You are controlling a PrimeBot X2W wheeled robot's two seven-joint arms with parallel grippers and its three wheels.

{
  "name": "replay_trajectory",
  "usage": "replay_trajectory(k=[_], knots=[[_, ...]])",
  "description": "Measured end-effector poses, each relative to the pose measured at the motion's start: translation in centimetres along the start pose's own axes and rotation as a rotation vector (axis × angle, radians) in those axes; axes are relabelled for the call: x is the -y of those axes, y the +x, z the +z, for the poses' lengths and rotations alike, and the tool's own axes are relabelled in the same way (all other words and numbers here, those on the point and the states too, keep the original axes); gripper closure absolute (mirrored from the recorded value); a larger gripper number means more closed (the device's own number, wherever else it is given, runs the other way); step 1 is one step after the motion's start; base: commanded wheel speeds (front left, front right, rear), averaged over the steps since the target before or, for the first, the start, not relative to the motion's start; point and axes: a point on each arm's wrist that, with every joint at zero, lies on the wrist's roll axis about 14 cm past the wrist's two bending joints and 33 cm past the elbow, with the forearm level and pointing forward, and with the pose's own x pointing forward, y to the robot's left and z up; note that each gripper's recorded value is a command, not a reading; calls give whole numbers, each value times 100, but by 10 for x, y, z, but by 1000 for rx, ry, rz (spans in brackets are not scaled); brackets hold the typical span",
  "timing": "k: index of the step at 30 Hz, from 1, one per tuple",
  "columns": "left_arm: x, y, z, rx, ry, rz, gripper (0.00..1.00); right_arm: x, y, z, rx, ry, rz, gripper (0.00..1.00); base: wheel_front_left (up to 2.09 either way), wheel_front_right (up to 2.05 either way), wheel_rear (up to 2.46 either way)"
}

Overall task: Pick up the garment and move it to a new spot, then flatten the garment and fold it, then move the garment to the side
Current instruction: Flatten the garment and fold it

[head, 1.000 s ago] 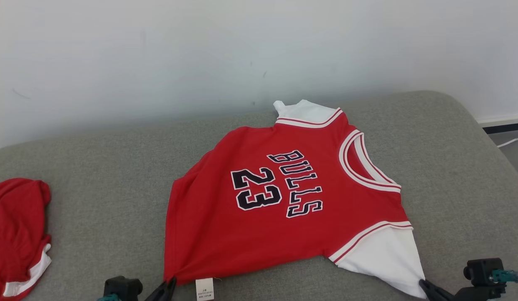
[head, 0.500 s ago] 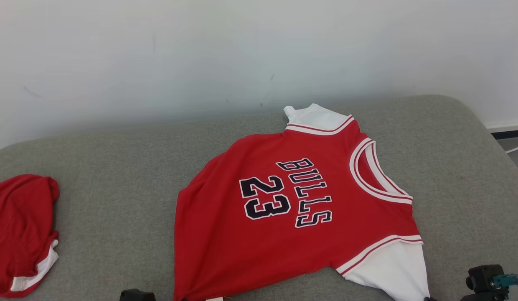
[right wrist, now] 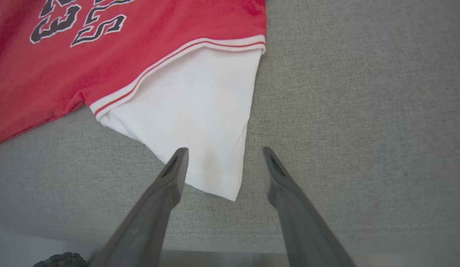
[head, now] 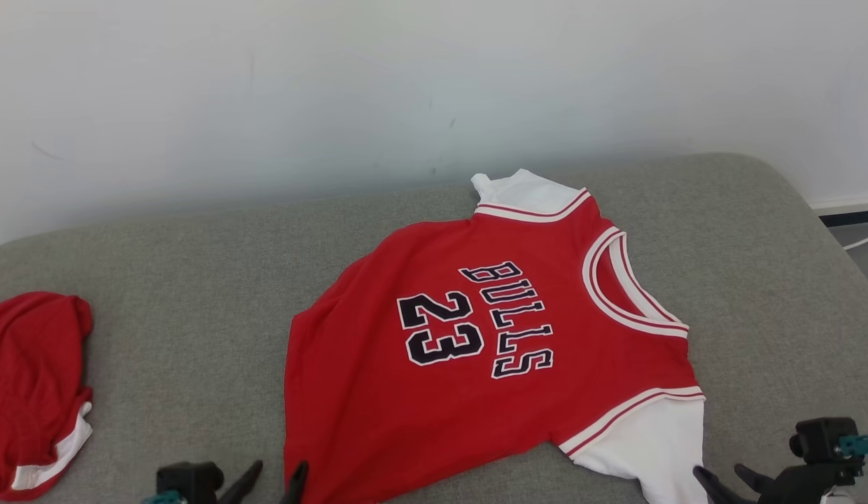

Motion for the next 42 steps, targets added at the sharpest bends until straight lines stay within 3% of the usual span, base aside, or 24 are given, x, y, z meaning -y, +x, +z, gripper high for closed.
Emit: replay_trajectory(k=[4,9,14,20,42], knots=[[-7,-1,28,103,-53,28,0,-6,-3,21,68,28,22,0,0,0,0],[-16,-2,23,79,-17,64,0,-4,-4,28,88,-13,14,0,0,0,0],[-9,-3,-15,-52,18,57,0,-3,-1,13,39,-77,1,0,0,0,0],[-2,-1,-25,-87,-5,54,0,7,4,-3,-26,-118,-33,0,0,0,0],[0,7,-49,-191,-54,83,0,8,28,-43,-143,-113,-97,0,0,0,0]])
